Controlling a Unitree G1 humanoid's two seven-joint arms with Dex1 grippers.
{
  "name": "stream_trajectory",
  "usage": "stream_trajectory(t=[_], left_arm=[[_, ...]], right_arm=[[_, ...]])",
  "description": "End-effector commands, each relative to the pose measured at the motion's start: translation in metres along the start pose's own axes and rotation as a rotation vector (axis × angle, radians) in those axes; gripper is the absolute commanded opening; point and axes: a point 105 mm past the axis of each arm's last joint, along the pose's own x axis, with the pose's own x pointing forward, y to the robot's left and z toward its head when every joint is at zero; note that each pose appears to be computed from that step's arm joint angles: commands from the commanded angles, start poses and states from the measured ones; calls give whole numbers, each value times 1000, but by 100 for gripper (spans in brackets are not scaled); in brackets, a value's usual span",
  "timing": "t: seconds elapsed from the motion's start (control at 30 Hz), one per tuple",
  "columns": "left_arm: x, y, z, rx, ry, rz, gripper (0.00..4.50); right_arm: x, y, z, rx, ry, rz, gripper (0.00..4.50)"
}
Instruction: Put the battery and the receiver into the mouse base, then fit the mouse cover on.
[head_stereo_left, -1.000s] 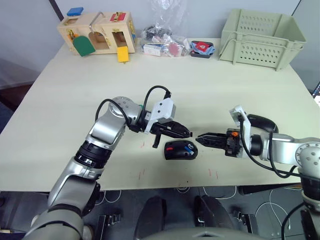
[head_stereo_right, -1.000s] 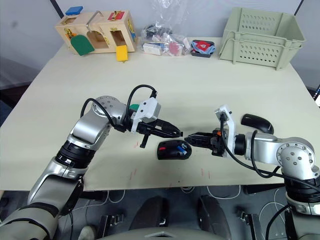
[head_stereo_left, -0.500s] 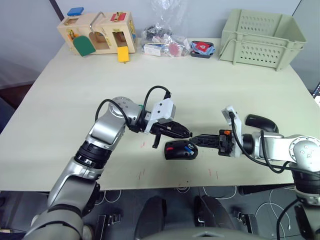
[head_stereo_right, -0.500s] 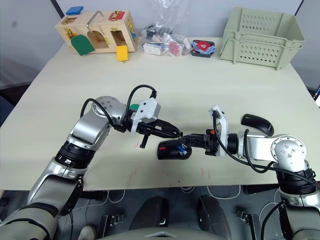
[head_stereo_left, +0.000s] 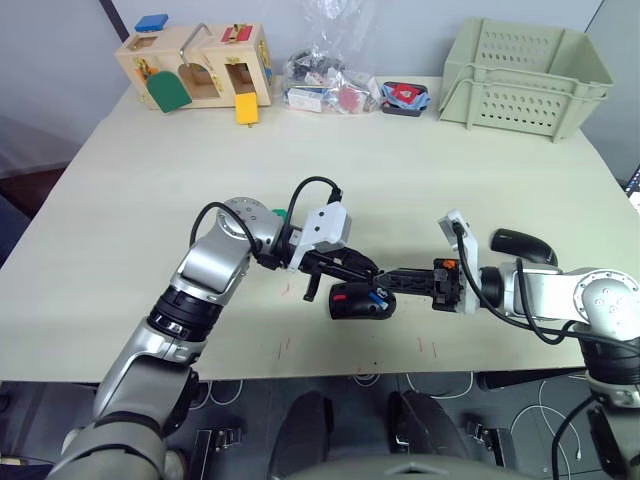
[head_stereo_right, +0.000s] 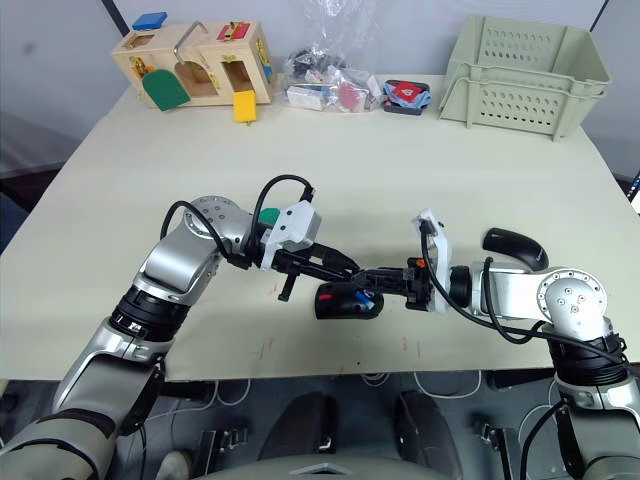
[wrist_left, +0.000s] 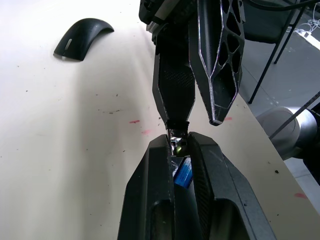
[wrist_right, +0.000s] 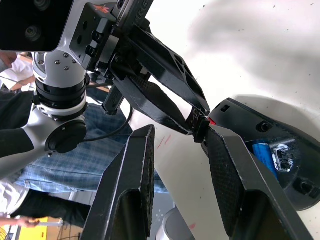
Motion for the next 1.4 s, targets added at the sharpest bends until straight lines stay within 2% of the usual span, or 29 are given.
stream_trajectory(t=[0.03, 0.43, 0.47, 0.5, 0.57, 1.03, 1.1, 1.13, 1.23, 1.4], left_arm=[[4, -4, 5, 39, 2, -20, 0], [4, -3, 0, 44, 15, -13, 0], [5, -3, 0, 45, 16, -14, 0], [5, -3, 0, 46, 17, -15, 0], [5, -3, 0, 43, 12, -13, 0], [4, -1, -1, 44, 14, -6, 0], [4, 1, 0, 47, 4, 12, 99], [4, 2, 0, 48, 0, 22, 117], [1, 3, 1, 42, -21, 31, 257], [-8, -4, -2, 11, -43, 32, 448]], right_arm=[[1, 12, 4, -27, -18, 43, 163], [2, 15, 2, -23, -2, 58, 163], [2, 15, 2, -23, -3, 58, 112], [2, 15, 2, -22, -3, 58, 90], [3, 15, 2, -21, -3, 56, 6], [2, 11, 1, -18, 0, 37, 6], [1, 12, 2, -24, -4, 37, 0], [1, 12, 2, -26, -6, 38, 0], [-2, 12, 1, -34, -14, 37, 0], [-13, 10, 0, -82, -45, 15, 0]])
